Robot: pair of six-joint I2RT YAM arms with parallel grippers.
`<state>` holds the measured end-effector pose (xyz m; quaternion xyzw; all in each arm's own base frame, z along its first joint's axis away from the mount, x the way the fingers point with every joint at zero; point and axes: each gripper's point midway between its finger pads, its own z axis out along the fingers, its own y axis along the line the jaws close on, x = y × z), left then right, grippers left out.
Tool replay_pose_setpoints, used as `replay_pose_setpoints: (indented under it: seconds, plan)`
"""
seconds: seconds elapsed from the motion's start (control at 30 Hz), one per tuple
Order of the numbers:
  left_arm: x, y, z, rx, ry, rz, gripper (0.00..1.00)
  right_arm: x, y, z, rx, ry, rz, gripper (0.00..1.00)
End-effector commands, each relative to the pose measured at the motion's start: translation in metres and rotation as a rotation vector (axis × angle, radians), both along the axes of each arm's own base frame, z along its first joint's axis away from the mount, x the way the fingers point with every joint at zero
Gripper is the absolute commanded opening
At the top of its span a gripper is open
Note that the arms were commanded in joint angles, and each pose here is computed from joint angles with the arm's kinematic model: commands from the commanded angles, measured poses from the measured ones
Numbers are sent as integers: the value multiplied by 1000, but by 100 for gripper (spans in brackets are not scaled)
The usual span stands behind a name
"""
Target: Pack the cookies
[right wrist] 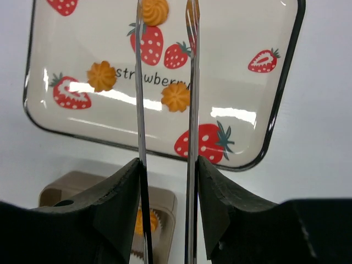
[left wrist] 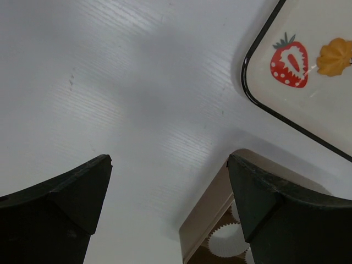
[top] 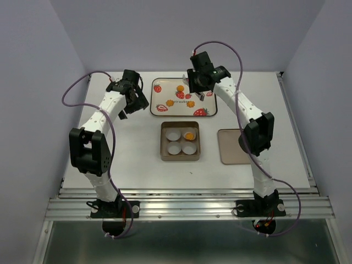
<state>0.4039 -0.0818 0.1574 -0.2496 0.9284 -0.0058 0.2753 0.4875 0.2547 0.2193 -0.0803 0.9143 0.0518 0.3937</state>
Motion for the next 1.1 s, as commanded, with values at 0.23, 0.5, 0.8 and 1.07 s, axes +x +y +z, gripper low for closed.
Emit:
replay_pose_setpoints:
  seconds: [0.23,0.5,0.8,1.07]
  plan:
    - [-9,-2,3,-26,-45,8,99,67,30,-22,66,-128,19,51]
    - [-9,-2,-4,-23,-42,4,99,75,32,-63,34,-93,9,52]
    - [-9,-2,-11,-19,-24,6,99,73,34,-82,-12,-67,75,53]
    - [-9,-3,-16,-25,-12,12,99,72,25,-99,-79,-48,79,54]
